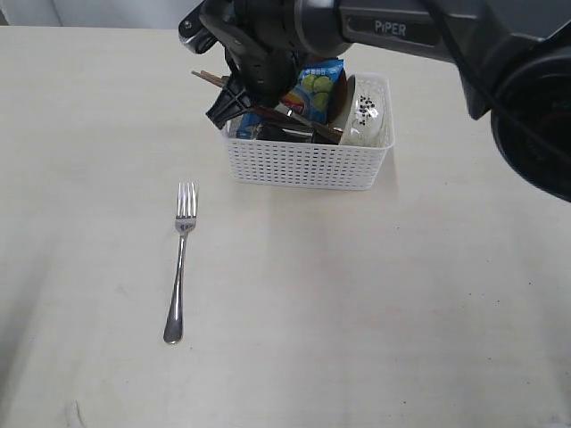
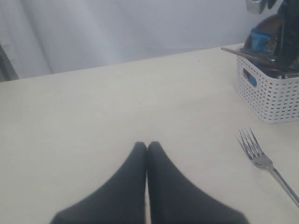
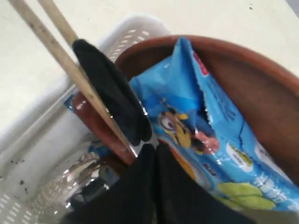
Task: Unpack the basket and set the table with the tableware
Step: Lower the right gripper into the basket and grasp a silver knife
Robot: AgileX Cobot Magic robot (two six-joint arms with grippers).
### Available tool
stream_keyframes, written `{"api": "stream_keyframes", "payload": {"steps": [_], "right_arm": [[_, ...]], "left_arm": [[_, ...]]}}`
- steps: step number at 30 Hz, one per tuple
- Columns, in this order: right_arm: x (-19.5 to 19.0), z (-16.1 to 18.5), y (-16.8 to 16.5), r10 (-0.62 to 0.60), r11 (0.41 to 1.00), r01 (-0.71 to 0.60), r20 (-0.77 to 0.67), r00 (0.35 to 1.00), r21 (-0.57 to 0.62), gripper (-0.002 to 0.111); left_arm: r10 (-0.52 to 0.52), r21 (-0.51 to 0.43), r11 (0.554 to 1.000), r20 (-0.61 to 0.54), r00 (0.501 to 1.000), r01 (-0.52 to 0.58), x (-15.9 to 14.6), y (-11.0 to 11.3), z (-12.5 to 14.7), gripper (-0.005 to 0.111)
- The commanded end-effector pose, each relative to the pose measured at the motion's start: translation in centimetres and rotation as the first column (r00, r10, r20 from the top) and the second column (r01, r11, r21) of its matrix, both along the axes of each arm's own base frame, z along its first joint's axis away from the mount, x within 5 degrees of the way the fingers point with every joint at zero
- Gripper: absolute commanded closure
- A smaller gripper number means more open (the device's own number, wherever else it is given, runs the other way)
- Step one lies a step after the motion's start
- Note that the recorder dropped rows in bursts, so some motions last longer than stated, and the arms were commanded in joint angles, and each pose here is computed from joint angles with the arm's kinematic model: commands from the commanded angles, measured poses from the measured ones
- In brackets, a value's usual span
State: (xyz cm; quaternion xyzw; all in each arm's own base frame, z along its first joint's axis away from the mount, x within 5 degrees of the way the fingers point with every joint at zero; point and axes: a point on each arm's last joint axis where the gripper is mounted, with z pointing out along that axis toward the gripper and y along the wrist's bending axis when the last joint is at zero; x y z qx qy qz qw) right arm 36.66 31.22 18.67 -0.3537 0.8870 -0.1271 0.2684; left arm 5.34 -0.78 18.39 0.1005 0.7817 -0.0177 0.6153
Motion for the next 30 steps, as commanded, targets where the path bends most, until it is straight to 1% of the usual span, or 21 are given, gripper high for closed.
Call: {"api": "stream_keyframes", "payload": {"steps": [1,2,3,4,11,14,18,19,30], "right_arm": [[-0.3,0.2,0.1,0.033,0.999,-0.032,-0.059,0.998,0.028,0.085],[-0.4,0.2,0.2,0.037,0.999,-0.035,-0.057,0.998,0.032,0.068],[-0.4,0.2,0.2,0.037,0.999,-0.035,-0.057,0.998,0.032,0.06],[-0.4,0.3,0.2,0.036,0.999,-0.034,-0.056,0.998,0.031,0.057],[-0.1,-0.9,0.3,0.048,0.999,-0.047,-0.058,0.997,0.017,0.057],[0.1,-1.2,0.3,0.03,1.0,-0.03,-0.036,0.999,0.008,0.062],[0.6,-0.9,0.0,-0.011,1.0,0.011,0.022,1.0,-0.004,0.074],[0.6,-0.9,0.0,-0.014,1.0,0.014,0.029,0.999,-0.008,0.075],[0.7,-1.9,0.0,-0.022,1.0,0.023,0.015,1.0,-0.018,0.075]], "left_arm": [[0.002,-0.003,1.0,0.007,1.0,-0.002,0.0,0.0,0.0,0.107],[0.002,-0.003,1.0,0.007,1.0,-0.002,0.0,0.0,0.0,0.107],[0.002,-0.003,1.0,0.007,1.0,-0.002,0.0,0.0,0.0,0.107],[0.002,-0.003,1.0,0.007,1.0,-0.002,0.0,0.0,0.0,0.107],[0.002,-0.003,1.0,0.007,1.0,-0.002,0.0,0.0,0.0,0.107],[0.002,-0.003,1.0,0.007,1.0,-0.002,0.0,0.0,0.0,0.107],[0.002,-0.003,1.0,0.007,1.0,-0.002,0.0,0.0,0.0,0.107],[0.002,-0.003,1.0,0.007,1.0,-0.002,0.0,0.0,0.0,0.107],[0.002,-0.003,1.0,0.007,1.0,-0.002,0.0,0.0,0.0,0.107]]}}
